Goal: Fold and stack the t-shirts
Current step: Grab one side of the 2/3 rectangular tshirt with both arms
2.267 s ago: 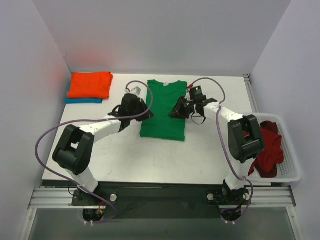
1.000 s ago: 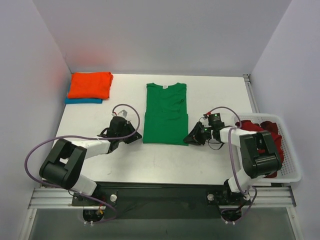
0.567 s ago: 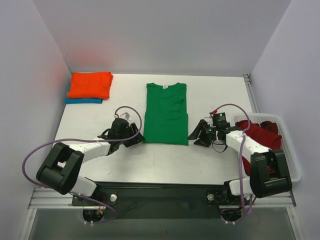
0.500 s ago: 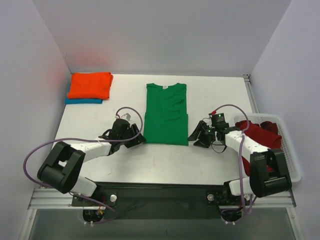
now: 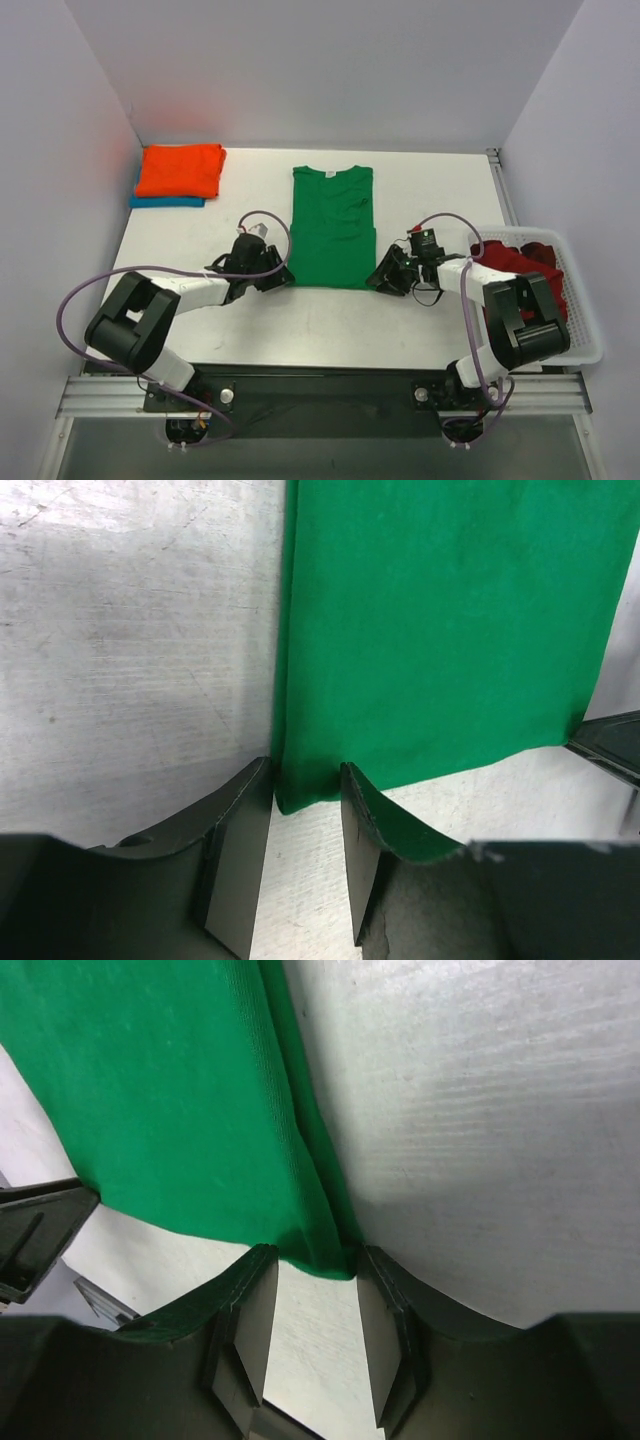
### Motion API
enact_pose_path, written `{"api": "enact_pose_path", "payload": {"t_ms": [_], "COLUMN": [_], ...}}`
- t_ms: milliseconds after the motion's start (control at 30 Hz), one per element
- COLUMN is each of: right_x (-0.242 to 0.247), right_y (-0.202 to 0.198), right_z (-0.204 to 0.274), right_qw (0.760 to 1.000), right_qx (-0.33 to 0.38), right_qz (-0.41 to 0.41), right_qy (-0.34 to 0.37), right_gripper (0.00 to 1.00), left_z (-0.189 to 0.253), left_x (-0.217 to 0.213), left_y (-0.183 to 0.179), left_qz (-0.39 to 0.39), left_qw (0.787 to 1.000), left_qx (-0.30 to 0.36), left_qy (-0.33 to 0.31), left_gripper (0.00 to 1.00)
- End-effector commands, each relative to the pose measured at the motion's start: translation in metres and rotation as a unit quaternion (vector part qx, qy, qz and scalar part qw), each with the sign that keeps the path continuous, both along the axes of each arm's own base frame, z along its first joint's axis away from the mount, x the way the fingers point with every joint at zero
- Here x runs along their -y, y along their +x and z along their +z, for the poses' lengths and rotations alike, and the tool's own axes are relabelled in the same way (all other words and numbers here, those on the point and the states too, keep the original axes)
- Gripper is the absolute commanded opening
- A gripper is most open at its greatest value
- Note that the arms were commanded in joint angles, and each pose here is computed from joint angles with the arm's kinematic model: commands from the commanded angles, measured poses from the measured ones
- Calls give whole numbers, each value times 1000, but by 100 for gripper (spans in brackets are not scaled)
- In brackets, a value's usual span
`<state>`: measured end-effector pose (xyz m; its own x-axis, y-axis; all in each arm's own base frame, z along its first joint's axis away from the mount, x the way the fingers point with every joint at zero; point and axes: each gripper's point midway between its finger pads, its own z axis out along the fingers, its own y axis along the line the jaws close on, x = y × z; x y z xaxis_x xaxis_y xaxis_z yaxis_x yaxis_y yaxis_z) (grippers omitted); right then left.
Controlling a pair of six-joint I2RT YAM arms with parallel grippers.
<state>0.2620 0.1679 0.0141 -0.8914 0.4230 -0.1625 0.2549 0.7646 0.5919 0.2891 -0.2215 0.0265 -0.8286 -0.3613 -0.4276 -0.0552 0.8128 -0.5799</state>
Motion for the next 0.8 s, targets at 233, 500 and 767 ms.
{"api": "enact_pose_path", "payload": {"t_ms": [233, 500, 767], "right_x": [8, 16, 20], "right_y": [-7, -41, -121], "right_z": [-29, -9, 7], "right_qw": [999, 999, 999], "right_qx": [-29, 1, 12], "right_qz": [-8, 6, 45], "right_qy": [-35, -31, -25], "right_gripper": [4, 0, 0], "left_z": [-9, 14, 50], "left_x": [15, 5, -6], "left_y": [-5, -45, -121], "left_qz": [-16, -14, -26], "left_qw": [1000, 1000, 999], "left_qx": [-9, -5, 16], "left_qy": [-3, 3, -10], "left_gripper": [5, 0, 0]}}
